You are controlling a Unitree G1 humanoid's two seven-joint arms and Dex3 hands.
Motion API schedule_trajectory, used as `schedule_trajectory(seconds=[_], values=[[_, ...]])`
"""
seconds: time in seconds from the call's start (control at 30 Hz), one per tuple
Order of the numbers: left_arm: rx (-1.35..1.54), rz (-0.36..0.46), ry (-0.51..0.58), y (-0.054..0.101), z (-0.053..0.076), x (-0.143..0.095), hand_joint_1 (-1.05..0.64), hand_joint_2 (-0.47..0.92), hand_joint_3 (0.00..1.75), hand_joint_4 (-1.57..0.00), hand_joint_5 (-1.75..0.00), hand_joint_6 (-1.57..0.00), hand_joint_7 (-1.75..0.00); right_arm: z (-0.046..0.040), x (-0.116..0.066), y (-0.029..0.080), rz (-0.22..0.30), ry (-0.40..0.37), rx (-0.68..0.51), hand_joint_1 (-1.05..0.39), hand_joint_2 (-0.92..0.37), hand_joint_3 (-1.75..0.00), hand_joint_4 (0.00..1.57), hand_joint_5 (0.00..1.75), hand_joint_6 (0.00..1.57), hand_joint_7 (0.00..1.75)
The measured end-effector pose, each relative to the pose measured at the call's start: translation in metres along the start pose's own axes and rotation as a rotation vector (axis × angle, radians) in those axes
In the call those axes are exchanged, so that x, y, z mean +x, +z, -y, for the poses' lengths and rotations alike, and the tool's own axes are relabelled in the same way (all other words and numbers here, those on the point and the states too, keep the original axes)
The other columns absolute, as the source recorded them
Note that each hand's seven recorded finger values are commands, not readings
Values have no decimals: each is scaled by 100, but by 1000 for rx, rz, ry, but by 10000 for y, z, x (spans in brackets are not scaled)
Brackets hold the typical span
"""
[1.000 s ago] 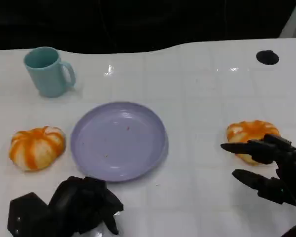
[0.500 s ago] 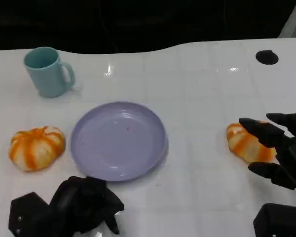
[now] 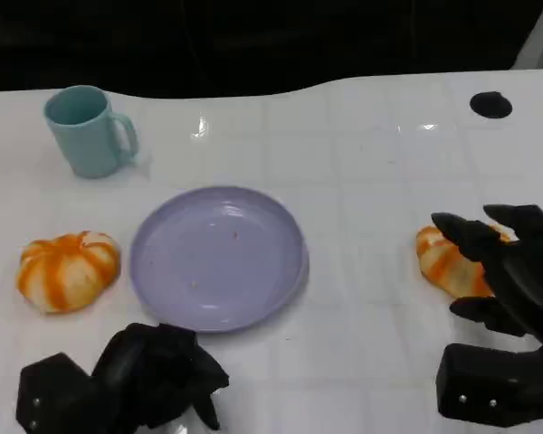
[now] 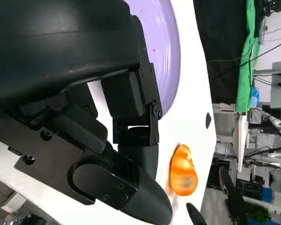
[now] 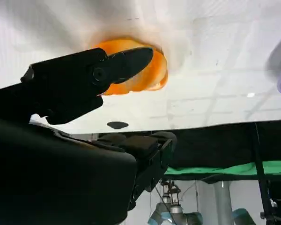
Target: Grasp the bread from the table and place it into the plate.
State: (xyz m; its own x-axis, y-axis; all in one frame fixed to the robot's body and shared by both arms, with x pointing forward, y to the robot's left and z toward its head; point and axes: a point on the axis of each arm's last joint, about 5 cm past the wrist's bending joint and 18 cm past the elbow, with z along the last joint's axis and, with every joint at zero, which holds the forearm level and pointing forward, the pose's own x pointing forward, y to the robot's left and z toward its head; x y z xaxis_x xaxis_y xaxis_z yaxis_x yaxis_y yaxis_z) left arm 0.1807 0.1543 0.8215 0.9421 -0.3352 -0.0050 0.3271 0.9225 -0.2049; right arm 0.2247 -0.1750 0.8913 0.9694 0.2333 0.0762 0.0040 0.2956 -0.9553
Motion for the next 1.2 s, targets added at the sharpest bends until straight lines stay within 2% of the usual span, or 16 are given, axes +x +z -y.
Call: schedule_trajectory(seconds=[0.3,0.53,0.73,0.8,0.9,0.93,0.97,1.0,1.03,1.07,1.1,1.13,1.2], values=[[0,3,-1,8,5,-6,-105,81,0,-145,-103,-153,-55,-171,144,-23,-44,52,-25,-39,-82,0,0,34,25,0],[-1,5,1,13,5,-14,-105,81,0,-145,-103,-153,-55,-243,246,-65,-67,70,-52,-40,-83,0,0,35,27,1],[-1,3,3,10,3,-20,-105,82,1,-145,-103,-154,-56,-264,344,-69,-74,67,-54,-40,-86,-1,5,39,30,2],[1,4,9,12,5,-20,-105,82,1,-145,-103,-154,-56,-293,364,-65,-80,78,-46,-36,-87,-1,18,38,45,5],[7,1,10,11,7,-25,-105,82,1,-146,-103,-154,-56,-323,389,-80,-73,69,-46,-26,-89,0,64,33,81,9],[7,0,10,10,7,-27,-105,82,1,-146,-103,-154,-56,-330,395,-87,-65,57,-42,-23,-89,0,75,33,89,10],[7,-1,10,9,8,-29,-105,82,1,-146,-103,-154,-56,-338,402,-95,-55,42,-33,-20,-90,-1,88,49,100,12],[7,-2,10,8,8,-31,-105,82,1,-146,-103,-154,-56,-346,406,-104,-48,27,-18,-18,-91,-2,95,81,113,14],[7,-3,10,7,8,-32,-105,82,1,-146,-103,-154,-56,-353,407,-110,-43,11,-1,-16,-91,-7,93,119,120,23],[6,-3,10,6,9,-32,-105,82,1,-146,-103,-154,-56,-358,411,-116,-37,-7,18,-15,-89,-14,91,146,115,52],[6,-3,10,5,10,-32,-105,82,1,-146,-103,-153,-56,-358,419,-119,-32,-21,30,-14,-84,-22,92,160,101,92],[5,-3,10,5,13,-31,-105,82,1,-146,-103,-153,-56,-356,429,-122,-26,-33,36,-13,-74,-39,92,169,84,138],[4,-3,10,5,16,-32,-105,82,1,-146,-103,-153,-56,-365,434,-126,-11,-47,38,-13,-59,-68,93,173,74,167]])
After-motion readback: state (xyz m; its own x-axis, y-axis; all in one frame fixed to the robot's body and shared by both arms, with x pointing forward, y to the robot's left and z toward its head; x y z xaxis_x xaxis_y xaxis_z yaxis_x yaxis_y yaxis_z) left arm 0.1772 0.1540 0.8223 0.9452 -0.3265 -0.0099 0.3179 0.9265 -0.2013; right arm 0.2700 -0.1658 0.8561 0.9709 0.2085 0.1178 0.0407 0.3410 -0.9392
